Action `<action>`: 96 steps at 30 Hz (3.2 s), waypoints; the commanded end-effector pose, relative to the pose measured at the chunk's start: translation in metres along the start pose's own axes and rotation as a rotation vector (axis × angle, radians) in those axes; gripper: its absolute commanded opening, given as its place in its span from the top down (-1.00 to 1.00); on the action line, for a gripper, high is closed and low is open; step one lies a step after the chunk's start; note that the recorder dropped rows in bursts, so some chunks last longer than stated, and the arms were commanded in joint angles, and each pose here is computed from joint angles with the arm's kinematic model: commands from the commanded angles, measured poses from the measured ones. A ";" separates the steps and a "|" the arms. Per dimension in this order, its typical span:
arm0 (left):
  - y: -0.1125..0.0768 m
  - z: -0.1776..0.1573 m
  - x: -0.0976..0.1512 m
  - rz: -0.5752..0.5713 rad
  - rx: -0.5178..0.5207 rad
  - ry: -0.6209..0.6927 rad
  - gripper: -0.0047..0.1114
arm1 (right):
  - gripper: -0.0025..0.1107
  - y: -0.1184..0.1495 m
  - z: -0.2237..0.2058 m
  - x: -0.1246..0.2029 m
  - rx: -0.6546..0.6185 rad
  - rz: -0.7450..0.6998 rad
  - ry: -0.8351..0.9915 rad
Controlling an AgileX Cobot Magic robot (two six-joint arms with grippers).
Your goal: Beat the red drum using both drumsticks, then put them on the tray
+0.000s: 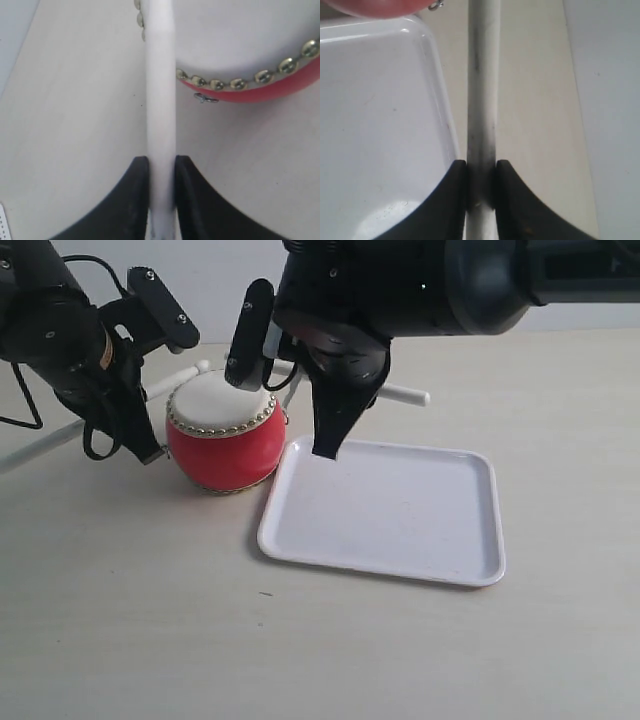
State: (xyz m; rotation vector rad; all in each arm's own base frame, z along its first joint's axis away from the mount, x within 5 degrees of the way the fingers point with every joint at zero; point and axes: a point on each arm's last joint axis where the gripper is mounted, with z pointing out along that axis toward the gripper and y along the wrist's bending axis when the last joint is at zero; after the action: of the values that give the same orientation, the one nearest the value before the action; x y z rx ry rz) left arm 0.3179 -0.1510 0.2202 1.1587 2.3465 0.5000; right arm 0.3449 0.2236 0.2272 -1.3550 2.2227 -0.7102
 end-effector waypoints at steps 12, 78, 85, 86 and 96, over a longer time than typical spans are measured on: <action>-0.004 0.013 0.007 0.028 0.004 0.168 0.92 | 0.96 0.000 0.006 0.007 0.023 -0.087 0.102; -0.021 0.057 0.010 0.088 0.012 0.338 0.92 | 0.96 -0.007 0.009 0.002 0.115 0.122 0.057; -0.009 0.052 0.004 0.009 -0.074 0.341 0.92 | 0.96 -0.006 0.012 0.004 0.096 0.237 0.060; -0.006 0.045 -0.003 -0.031 -0.068 0.275 0.92 | 0.96 -0.009 0.015 0.008 0.077 0.289 0.070; -0.001 -0.051 -0.039 -0.233 0.001 -0.199 0.92 | 0.96 -0.034 0.049 0.046 -0.166 0.526 0.143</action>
State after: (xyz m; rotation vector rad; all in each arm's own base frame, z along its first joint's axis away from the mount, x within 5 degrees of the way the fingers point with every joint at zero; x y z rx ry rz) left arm 0.3199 -0.1802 0.2469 0.9446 2.3236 0.4345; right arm 0.3752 0.1660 0.2041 -0.7511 2.6173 -0.4888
